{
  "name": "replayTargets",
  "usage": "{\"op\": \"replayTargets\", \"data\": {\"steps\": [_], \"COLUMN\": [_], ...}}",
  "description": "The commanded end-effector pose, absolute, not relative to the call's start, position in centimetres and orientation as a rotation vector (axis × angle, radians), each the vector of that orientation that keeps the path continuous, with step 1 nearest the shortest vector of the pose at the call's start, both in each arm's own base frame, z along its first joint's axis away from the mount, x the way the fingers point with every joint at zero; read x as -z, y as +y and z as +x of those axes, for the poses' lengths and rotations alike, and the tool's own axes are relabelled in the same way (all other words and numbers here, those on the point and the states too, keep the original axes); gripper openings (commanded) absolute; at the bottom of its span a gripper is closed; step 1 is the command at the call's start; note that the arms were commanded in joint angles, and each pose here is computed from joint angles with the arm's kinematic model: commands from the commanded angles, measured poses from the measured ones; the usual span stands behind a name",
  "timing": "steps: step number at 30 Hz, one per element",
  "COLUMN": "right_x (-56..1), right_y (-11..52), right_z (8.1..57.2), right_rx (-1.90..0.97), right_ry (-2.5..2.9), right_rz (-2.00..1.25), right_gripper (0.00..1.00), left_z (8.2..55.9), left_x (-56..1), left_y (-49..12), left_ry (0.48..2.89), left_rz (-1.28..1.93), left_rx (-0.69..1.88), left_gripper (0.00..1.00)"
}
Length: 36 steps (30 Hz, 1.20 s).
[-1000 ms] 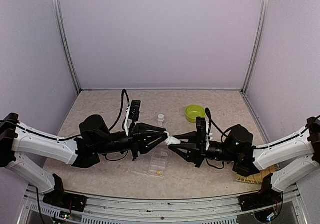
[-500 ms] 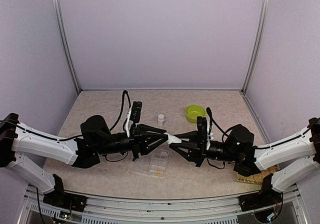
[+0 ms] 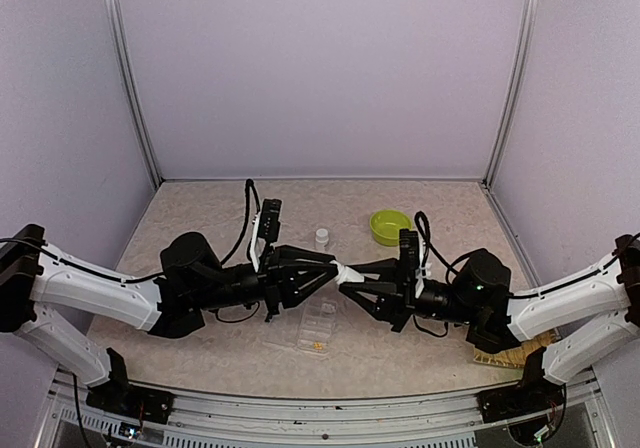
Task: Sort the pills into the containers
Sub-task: Close the lid of the pill bottle.
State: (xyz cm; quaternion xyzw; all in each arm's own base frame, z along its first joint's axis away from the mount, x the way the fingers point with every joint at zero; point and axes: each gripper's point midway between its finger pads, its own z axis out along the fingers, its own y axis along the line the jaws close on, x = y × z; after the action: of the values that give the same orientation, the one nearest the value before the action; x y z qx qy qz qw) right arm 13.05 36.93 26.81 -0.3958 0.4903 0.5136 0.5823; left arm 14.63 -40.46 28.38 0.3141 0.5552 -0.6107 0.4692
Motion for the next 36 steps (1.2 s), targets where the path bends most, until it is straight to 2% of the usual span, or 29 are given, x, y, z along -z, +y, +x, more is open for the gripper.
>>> {"op": "replayTargets", "data": {"steps": [1,9,14,19,22,36], "right_x": [-30.3,-30.0,-29.8,-29.7,-29.6,-29.2], "right_y": [36.3,36.3,36.3,36.2,36.0,36.8], "right_z": [11.6,12.0,12.2,12.2,12.5,13.5], "right_rx": [-1.264,-1.251,-1.244,-1.239,-1.228,-1.194], "right_ry": [0.993,1.022,1.031,1.036,1.049,1.105], "right_rz": [-0.886,-0.878,-0.868,-0.866,-0.855,-0.827], "right_gripper": [0.21,0.21,0.21,0.21,0.21,0.21], "left_z": [15.2,15.6,15.4,15.2,14.9,14.3], "left_x": [-26.6,-26.6,-26.9,-27.7,-28.4,-30.1], "left_y": [-40.9,-40.3,-39.9,-39.3,-38.7,-39.4], "left_ry": [1.434,1.440,1.425,1.397,1.374,1.358], "left_rz": [0.744,0.719,0.721,0.717,0.708,0.711], "left_rx": [1.491,1.457,1.453,1.446,1.449,1.565], "left_gripper": [0.29,0.39,0.53,0.76,0.98,0.99]}}
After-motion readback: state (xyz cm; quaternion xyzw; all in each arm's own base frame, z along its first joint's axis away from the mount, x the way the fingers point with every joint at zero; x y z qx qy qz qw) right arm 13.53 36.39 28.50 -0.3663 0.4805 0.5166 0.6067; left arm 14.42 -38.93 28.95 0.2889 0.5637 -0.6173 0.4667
